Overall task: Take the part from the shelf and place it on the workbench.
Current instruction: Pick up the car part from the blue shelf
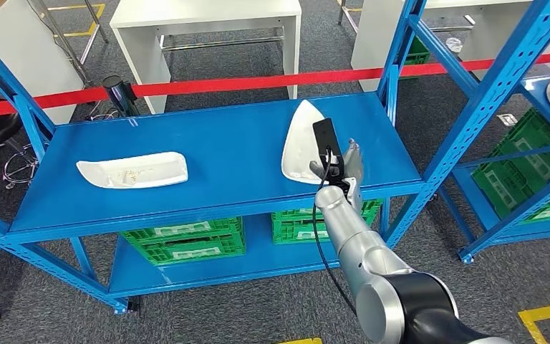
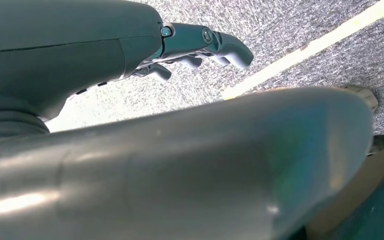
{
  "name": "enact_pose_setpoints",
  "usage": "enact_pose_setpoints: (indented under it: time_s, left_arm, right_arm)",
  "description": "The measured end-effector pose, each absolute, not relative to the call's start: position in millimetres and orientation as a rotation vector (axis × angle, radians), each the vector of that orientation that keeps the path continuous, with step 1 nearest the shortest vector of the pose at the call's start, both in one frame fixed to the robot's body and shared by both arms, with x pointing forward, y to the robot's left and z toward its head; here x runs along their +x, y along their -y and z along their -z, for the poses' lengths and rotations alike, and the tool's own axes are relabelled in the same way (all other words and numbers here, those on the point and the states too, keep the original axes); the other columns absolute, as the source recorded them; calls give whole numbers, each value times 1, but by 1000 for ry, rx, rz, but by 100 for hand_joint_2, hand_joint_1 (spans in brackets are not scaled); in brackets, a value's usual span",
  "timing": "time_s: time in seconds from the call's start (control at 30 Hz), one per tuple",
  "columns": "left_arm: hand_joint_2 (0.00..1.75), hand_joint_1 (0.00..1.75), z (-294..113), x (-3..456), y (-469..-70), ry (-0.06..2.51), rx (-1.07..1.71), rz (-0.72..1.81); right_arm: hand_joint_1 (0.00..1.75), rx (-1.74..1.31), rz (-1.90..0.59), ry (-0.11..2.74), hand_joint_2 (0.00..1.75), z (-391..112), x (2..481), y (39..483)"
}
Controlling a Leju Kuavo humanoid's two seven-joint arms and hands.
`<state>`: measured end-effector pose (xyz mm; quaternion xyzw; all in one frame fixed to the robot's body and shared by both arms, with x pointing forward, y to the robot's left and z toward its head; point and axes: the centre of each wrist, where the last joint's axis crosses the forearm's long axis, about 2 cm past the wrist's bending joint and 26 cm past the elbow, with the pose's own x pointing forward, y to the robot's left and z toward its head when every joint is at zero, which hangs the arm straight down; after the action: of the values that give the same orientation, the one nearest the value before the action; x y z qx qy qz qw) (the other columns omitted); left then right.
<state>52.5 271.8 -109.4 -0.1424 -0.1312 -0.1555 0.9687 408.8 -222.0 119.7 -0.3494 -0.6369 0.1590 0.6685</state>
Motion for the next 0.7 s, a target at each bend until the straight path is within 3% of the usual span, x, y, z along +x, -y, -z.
enact_pose_setpoints:
  time_s: [0.7]
  left_arm:
    - [0, 0, 109, 53, -272, 267, -288, 317]
  right_arm:
    - [175, -784, -348, 1445, 175, -118, 408, 226]
